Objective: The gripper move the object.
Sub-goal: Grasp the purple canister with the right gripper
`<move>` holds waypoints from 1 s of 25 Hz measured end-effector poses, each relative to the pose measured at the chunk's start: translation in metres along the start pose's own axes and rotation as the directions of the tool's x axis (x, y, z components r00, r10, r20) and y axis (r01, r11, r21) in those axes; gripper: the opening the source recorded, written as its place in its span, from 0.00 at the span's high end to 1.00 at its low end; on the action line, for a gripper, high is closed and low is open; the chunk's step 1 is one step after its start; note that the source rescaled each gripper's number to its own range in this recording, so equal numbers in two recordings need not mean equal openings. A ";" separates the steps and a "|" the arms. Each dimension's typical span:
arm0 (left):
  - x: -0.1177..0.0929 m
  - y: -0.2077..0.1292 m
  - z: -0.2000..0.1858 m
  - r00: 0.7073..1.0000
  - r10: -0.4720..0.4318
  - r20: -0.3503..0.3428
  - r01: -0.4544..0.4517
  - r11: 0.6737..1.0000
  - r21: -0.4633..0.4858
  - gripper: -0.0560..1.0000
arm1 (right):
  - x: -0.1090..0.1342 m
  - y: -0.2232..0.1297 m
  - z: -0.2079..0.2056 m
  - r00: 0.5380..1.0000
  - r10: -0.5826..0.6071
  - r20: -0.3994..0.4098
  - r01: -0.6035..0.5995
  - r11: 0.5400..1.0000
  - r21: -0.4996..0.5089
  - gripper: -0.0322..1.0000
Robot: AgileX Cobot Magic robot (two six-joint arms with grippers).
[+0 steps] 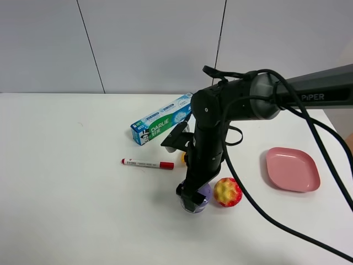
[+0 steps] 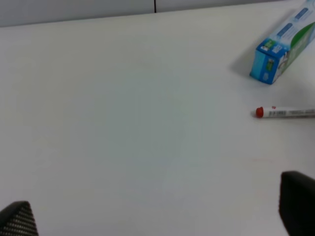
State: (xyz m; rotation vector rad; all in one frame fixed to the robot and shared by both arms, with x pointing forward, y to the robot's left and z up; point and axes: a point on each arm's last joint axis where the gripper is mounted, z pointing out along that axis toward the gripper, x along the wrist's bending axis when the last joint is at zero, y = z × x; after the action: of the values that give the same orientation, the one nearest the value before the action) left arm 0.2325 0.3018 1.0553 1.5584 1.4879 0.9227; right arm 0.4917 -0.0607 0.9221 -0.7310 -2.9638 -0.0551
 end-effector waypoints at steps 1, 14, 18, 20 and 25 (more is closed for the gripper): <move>0.000 0.000 0.000 1.000 0.000 0.000 0.000 1.000 0.000 0.00 | 0.000 0.000 0.003 1.000 0.001 -0.003 -0.001 1.000 0.007 0.00; 0.001 0.000 0.000 1.000 0.003 -0.006 -0.003 1.000 0.000 0.00 | -0.004 0.004 0.020 1.000 0.003 0.002 -0.003 1.000 0.023 0.02; 0.001 0.000 0.000 1.000 0.003 -0.006 -0.003 1.000 0.000 0.00 | -0.005 0.003 0.025 1.000 0.002 -0.001 -0.002 0.999 0.036 0.15; 0.001 0.000 0.000 1.000 0.003 -0.006 -0.003 1.000 0.000 0.00 | -0.005 0.003 0.030 1.000 0.004 -0.005 -0.004 0.999 0.048 0.19; 0.001 0.000 0.000 1.000 0.003 -0.006 -0.003 1.000 0.000 0.00 | -0.006 0.005 0.035 1.000 0.022 -0.007 -0.021 0.999 0.048 0.97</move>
State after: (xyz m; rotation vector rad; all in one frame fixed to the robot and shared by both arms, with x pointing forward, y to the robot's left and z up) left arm 0.2325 0.3023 1.0553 1.5597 1.4896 0.9295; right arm 0.4963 -0.0573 0.8872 -0.7546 -2.9388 0.0139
